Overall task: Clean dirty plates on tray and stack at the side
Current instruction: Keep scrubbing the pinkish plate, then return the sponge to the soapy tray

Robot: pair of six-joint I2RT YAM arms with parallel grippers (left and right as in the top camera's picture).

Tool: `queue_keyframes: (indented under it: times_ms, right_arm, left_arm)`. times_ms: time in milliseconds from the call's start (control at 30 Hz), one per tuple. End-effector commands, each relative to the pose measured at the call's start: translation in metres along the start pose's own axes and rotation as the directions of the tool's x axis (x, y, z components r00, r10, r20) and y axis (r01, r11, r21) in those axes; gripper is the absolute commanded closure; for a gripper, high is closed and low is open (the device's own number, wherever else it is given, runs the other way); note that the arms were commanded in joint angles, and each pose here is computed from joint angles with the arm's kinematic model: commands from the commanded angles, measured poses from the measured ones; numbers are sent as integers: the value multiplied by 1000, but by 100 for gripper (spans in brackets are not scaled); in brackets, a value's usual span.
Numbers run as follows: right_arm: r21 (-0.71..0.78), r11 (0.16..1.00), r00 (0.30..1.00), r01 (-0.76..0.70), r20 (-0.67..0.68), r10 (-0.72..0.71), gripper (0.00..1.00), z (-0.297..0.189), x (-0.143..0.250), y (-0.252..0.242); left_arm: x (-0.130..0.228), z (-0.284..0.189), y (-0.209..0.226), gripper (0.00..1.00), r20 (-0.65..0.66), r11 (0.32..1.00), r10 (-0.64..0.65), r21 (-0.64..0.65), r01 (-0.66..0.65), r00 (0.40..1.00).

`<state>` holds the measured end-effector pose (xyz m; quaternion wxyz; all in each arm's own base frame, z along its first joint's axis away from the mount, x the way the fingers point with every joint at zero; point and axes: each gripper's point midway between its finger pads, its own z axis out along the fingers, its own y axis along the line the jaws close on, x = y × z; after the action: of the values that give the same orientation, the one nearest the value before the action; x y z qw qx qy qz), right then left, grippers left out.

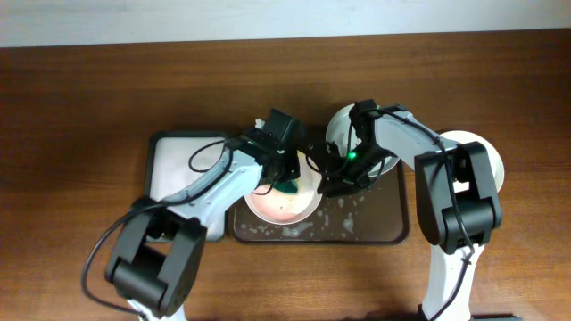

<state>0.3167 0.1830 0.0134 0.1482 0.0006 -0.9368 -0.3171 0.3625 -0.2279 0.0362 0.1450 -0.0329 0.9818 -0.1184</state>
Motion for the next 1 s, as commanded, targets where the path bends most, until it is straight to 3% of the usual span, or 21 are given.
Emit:
queue_keyframes:
  times_ms: [0,167,333,467,600,700,767,900,967]
  right_arm:
    - [13,1000,1000,14,0,-14,71,1,1,-1]
    - [210,970,992,-119,58,110,71,-2,-5,-36]
    - [213,970,992,-120,58,110,71,-2,-5,-37]
    - [213,970,992,-120,58,110,71,-2,-4,-37]
    - [212,970,992,-118,60,108,72,-2,-5,-37]
    - [211,970,992,-118,60,107,72,-2,-5,-37]
    - [212,970,992,-118,60,108,72,-2,-5,-37]
    - [212,970,992,-119,58,109,73,-2,-5,-37]
    - [212,970,992,-120,58,110,76,-2,-4,-37]
  left_arm:
    - [10,22,1,100,-46,1000,19,2,-19,999]
    - [5,27,7,100,-23,1000,3,-29,-3,1000]
    - [-7,3,47,100,-31,993,-85,-87,82,996]
    - [-21,-42,23,100,35,999,-32,27,31,999]
    - [6,-25,0,100,-67,996,-25,85,31,997]
    - [40,-6,-24,100,-138,996,48,82,-37,989]
    - [47,4,-19,100,-140,998,67,29,-63,988]
    - [19,3,31,100,14,961,88,-263,-81,996]
    - [12,-1,40,100,48,946,100,-316,-80,994]
